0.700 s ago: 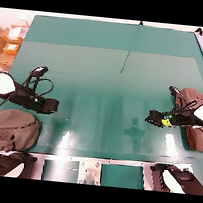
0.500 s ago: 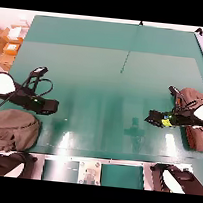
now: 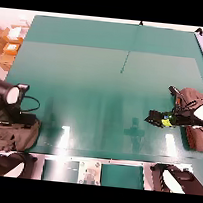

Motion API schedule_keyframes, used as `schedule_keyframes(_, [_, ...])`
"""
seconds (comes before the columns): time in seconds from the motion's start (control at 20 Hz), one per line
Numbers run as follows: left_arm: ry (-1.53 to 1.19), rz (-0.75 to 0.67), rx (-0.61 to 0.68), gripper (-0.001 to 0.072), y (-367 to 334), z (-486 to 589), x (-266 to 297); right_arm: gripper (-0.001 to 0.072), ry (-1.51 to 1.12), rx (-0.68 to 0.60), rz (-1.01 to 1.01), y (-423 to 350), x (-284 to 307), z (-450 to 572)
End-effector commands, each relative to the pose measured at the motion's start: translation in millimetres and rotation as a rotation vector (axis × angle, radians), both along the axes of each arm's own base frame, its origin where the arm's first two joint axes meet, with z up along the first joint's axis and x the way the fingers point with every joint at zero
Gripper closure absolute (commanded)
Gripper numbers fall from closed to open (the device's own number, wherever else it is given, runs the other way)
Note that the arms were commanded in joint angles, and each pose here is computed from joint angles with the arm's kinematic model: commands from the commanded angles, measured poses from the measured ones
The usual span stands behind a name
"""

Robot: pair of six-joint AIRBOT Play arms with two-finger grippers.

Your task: Fold the shirts.

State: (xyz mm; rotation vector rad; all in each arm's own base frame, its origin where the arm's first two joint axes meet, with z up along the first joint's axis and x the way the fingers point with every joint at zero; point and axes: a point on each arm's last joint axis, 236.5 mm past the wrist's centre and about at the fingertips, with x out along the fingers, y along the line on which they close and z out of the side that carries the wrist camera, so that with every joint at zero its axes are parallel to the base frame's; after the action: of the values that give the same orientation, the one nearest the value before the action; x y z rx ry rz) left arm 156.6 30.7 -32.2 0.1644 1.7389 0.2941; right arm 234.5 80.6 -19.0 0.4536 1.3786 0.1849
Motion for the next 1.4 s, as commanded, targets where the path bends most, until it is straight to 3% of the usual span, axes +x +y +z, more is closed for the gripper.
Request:
schedule_keyframes(0.0, [0.033, -0.050, 0.067, -0.0013, 27.6, -34.9, -0.9, 0.0695, 0.000, 0.000, 0.000, 0.2, -0.1, 0.0])
schedule_keyframes(0.1, [0.029, -0.034, 0.053, 0.0017, 31.4, -52.6, 9.3, 0.0695, 0.000, 0.000, 0.000, 0.2, -0.2, 0.0])
schedule_keyframes(0.15, [0.043, -0.024, 0.050, 0.0255, 33.7, -59.4, 10.1, 0.0695, 0.000, 0.000, 0.000, 0.2, -0.2, 0.1])
schedule_keyframes(0.2, [0.068, -0.021, 0.048, 0.0610, 35.7, -64.1, 8.1, 0.0695, 0.000, 0.000, 0.000, 0.2, -0.1, 0.0])
schedule_keyframes(0.25, [0.083, -0.029, 0.045, 0.0683, 35.9, -66.1, 8.1, 0.0695, 0.000, 0.000, 0.000, 0.2, -0.1, 0.0])
schedule_keyframes(0.6, [-0.004, -0.046, -0.074, 0.0685, -0.3, 17.5, 63.5, 0.0695, 0.000, 0.000, 0.000, 0.2, -0.1, 0.0])
schedule_keyframes(0.75, [-0.184, -0.157, -0.139, 0.0685, -50.1, 93.8, 109.6, 0.0695, 0.000, 0.000, 0.000, 0.2, -0.1, 0.0])
schedule_keyframes(1.05, [-0.691, -0.465, -0.588, 0.0686, -246.2, 214.5, 167.1, 0.0695, -0.001, 0.000, 0.000, 0.2, 0.0, 0.0])
schedule_keyframes(1.35, [-0.620, -0.637, -0.940, 0.0684, -416.2, 139.7, 182.1, 0.0695, -0.001, 0.000, 0.000, 0.2, 0.1, 0.0])
